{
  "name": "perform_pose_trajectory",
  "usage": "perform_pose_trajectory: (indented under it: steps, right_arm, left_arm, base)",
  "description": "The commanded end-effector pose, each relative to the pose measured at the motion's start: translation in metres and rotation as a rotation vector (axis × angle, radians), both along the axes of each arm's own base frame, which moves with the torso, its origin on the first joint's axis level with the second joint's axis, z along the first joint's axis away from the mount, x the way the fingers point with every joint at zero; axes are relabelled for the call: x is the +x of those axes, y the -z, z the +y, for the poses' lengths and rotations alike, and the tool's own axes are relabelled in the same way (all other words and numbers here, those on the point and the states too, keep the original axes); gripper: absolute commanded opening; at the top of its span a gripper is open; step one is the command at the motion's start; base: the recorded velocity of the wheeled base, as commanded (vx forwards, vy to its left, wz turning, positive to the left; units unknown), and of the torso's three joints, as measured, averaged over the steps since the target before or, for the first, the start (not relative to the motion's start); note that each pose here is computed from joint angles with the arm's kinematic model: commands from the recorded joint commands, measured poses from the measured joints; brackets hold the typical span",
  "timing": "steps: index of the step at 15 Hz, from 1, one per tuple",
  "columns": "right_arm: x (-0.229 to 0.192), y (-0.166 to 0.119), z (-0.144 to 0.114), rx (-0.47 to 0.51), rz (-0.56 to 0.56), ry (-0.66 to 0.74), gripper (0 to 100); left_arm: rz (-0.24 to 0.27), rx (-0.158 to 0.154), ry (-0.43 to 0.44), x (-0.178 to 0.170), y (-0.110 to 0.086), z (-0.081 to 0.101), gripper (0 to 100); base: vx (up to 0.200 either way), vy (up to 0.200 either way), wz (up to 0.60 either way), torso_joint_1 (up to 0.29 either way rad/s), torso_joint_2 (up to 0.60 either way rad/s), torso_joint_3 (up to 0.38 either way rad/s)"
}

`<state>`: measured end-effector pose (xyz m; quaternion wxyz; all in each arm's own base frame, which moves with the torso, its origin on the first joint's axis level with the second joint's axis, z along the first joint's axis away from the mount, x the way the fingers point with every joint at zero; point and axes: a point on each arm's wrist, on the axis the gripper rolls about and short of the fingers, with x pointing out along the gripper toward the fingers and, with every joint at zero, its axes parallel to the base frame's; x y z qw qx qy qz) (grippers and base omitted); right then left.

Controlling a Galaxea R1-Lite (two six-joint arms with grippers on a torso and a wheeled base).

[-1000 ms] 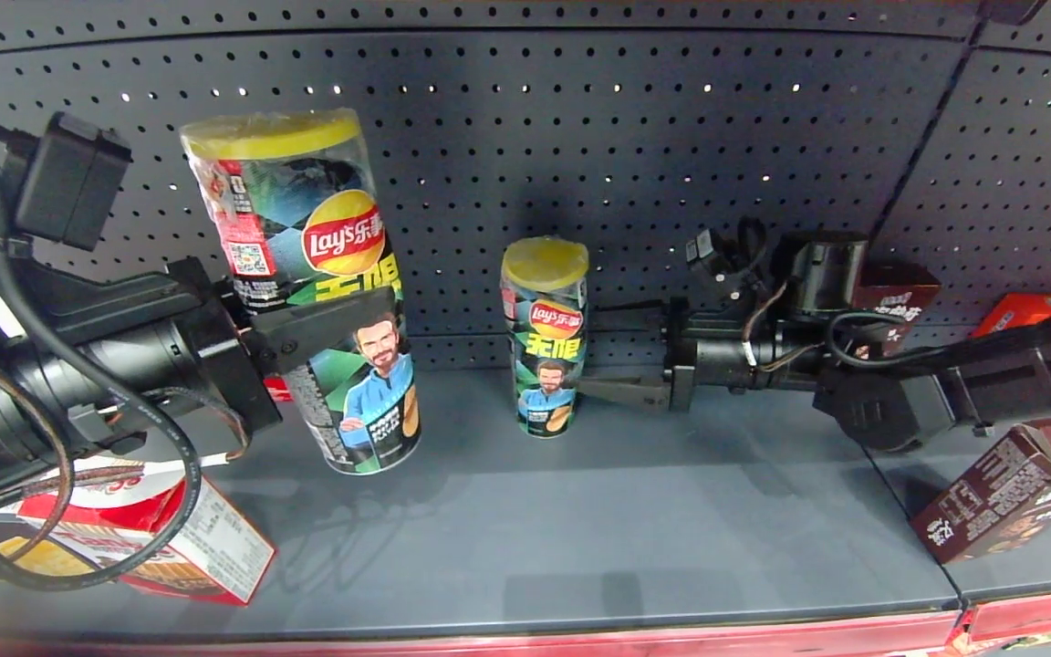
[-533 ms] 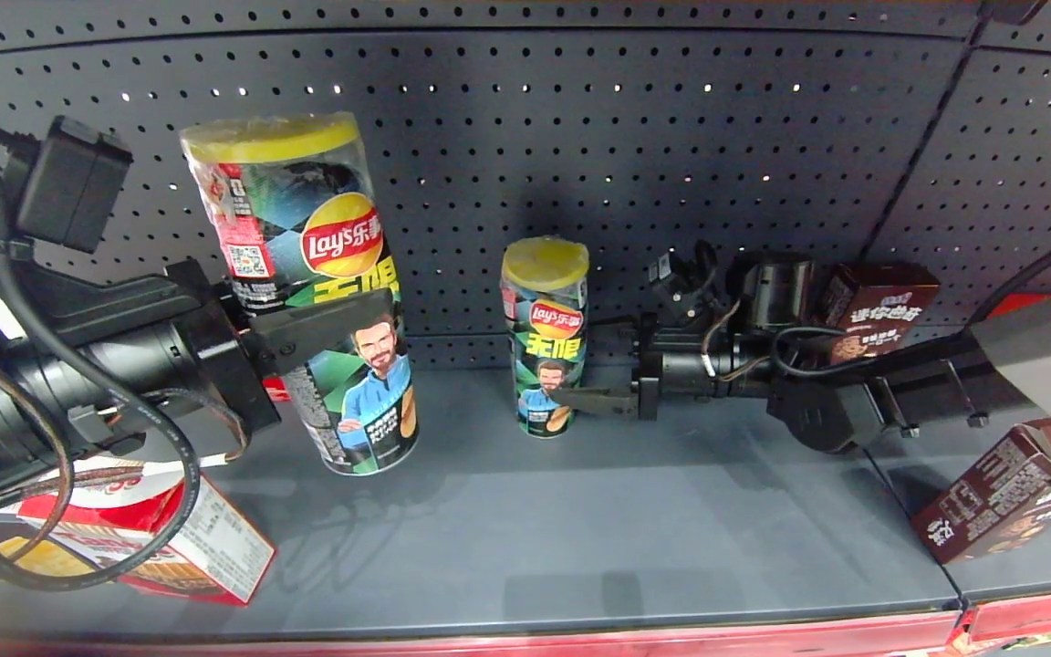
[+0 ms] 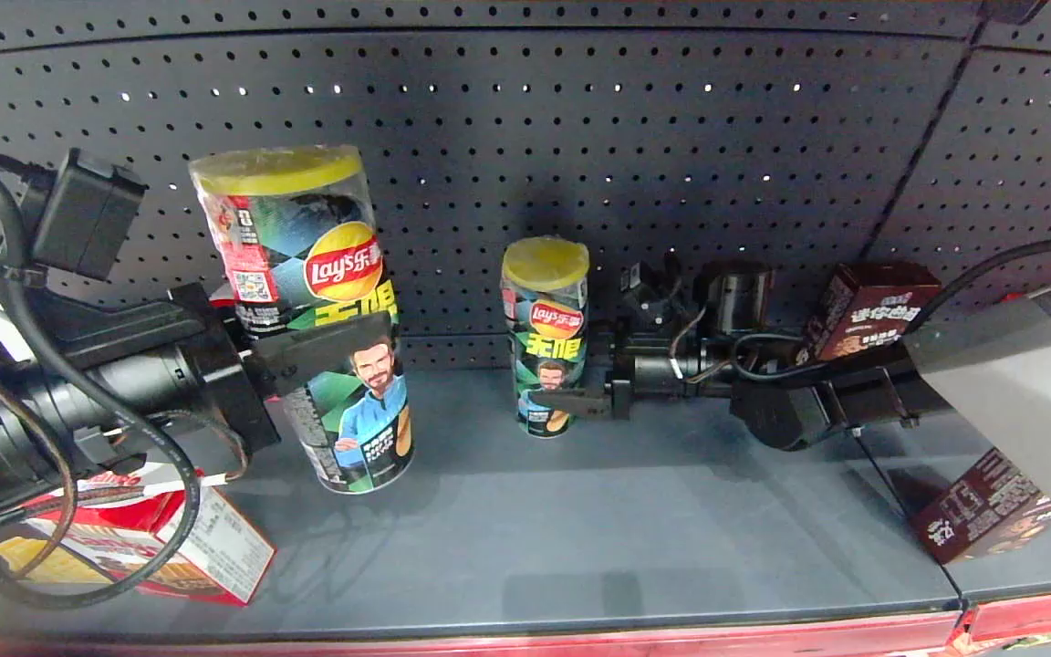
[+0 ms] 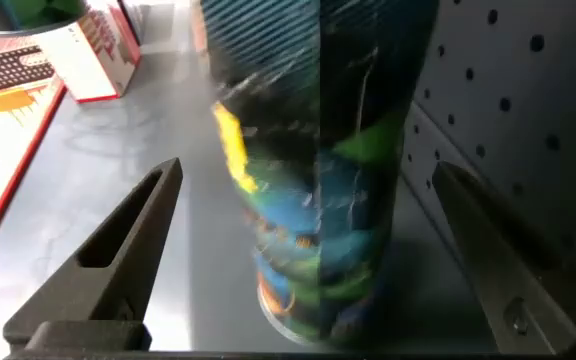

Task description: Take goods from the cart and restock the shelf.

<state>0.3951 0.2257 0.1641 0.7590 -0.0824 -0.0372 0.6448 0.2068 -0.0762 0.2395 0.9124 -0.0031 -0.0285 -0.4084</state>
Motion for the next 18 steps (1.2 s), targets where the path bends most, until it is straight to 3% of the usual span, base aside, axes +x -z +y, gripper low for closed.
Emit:
perform_pose_trajectory:
  steps: [1,4,5,11,18]
  right_arm:
    - [0.005,0.007,0.008,-0.001,0.001,-0.009,100]
    - [0.007,0.011,0.01,0.001,-0.003,-0.012,100]
    - [0.006,0.008,0.009,0.002,-0.003,-0.01,0]
    - [-0.004,-0.009,0.004,0.014,-0.025,-0.01,0]
    - [-0.068,-0.026,0.005,0.015,-0.043,0.051,0]
  left_arm:
    - [0.002,0.0,-0.002,-0.001,0.001,0.0,0]
    - [0.02,0.006,-0.01,-0.002,0.006,0.002,0]
    - [0.02,0.006,-0.01,-0.002,0.006,0.002,0]
    - [0.029,0.01,-0.011,-0.003,0.009,0.003,0]
    - [0.01,0.003,-0.008,-0.008,0.005,0.004,0]
  base:
    - [0.0,0.0,0.0,0.0,0.0,0.0]
    - [0.0,0.0,0.0,0.0,0.0,0.0]
    - [0.0,0.0,0.0,0.0,0.0,0.0]
    - [0.0,0.0,0.0,0.0,0.0,0.0]
    - [0.0,0.0,0.0,0.0,0.0,0.0]
